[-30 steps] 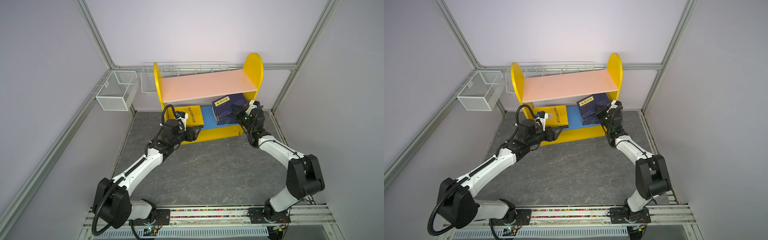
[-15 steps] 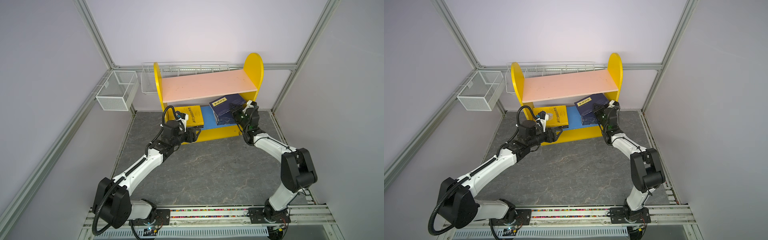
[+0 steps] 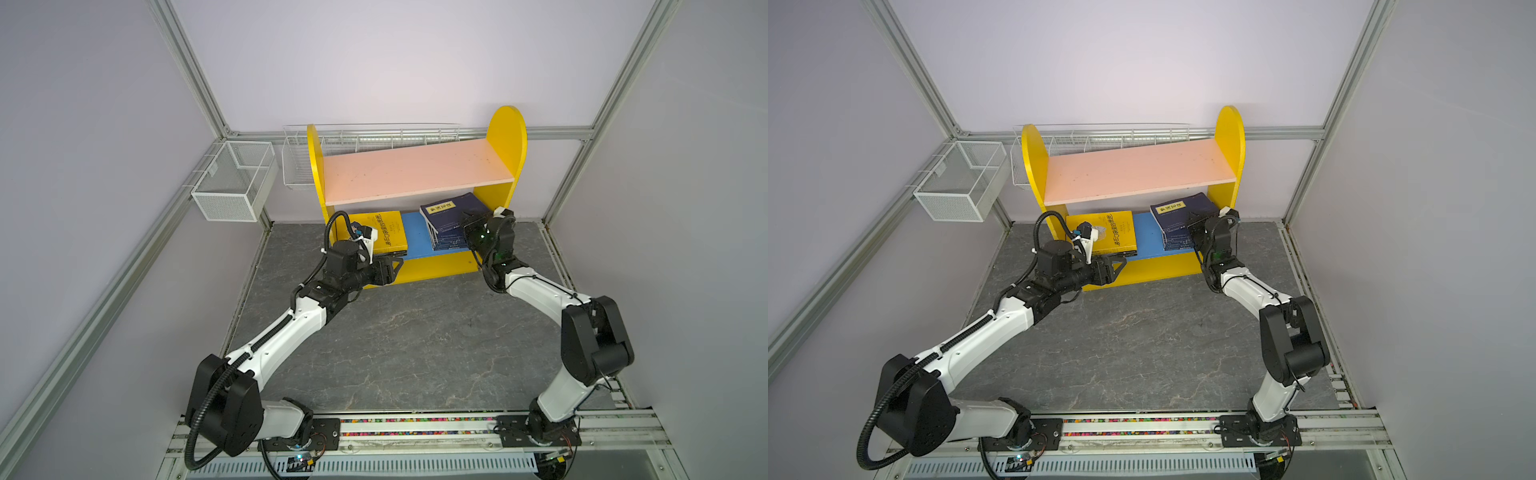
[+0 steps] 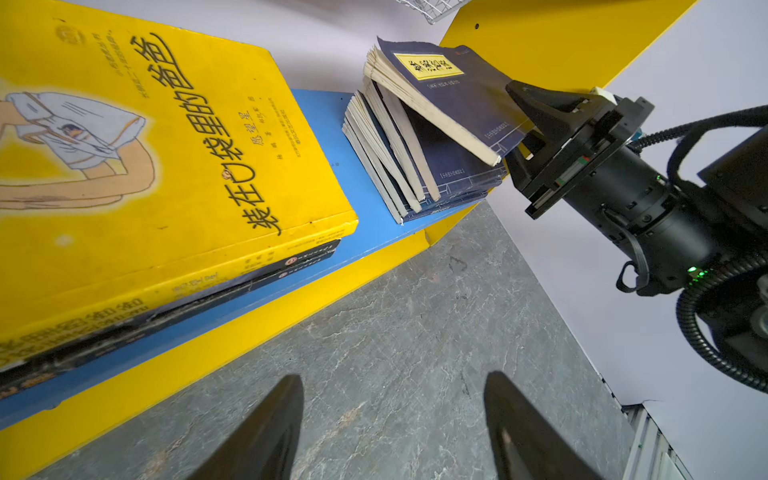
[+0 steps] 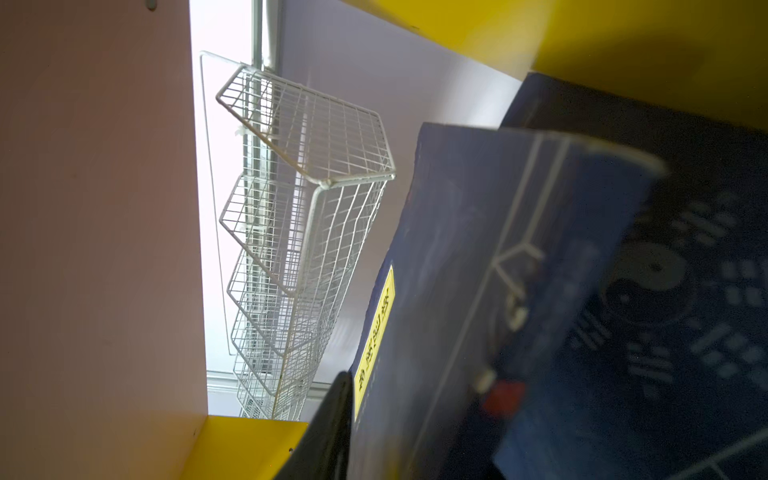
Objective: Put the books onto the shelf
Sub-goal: 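Lower the book onto the dark blue stack and release with the right gripper, then push the dark blue stack deeper onto the shelf with both grippers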
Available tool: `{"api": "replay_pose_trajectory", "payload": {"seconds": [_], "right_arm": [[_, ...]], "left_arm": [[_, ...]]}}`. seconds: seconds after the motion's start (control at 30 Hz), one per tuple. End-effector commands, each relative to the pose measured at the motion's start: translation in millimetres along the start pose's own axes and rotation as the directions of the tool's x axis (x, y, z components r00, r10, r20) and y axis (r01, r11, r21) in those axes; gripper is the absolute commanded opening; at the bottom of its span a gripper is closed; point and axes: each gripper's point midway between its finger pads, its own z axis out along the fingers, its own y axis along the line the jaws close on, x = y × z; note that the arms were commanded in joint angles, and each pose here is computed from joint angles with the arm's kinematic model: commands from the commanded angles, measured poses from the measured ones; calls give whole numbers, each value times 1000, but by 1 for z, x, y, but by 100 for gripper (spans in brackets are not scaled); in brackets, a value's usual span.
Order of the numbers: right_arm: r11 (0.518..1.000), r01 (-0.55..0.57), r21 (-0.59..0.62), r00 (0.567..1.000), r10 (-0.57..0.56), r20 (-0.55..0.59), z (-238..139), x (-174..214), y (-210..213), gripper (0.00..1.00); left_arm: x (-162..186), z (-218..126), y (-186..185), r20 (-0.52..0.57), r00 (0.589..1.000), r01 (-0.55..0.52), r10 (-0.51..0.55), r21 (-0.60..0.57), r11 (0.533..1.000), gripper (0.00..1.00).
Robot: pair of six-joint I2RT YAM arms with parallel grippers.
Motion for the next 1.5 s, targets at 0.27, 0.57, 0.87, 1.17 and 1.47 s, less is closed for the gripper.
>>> {"api": "replay_pose_trajectory", "payload": {"seconds": [0.27, 0.57, 0.87, 1.17, 1.47], "right_arm": [[999, -18, 34, 1000, 18, -7, -8, 8, 3, 63], [999, -2, 42, 999, 4, -35, -12, 15, 0, 66], [1000, -9, 6, 998, 9, -55, -9, 19, 5, 66], [1000, -14, -5, 997, 13, -81, -10, 25, 1, 66], [1000, -15, -10, 995, 14, -98, -14, 29, -3, 66]], "left_arm": [[-50, 36, -29, 49, 997, 57, -62, 97, 994, 64], [-76, 96, -42, -10, 996, 85, -85, 24, 996, 62], [-77, 127, -21, 16, 997, 77, -76, -102, 992, 56], [-71, 144, -18, 142, 982, 126, -124, -7, 992, 17], [-66, 152, 4, 190, 971, 171, -147, -118, 978, 0]]}}
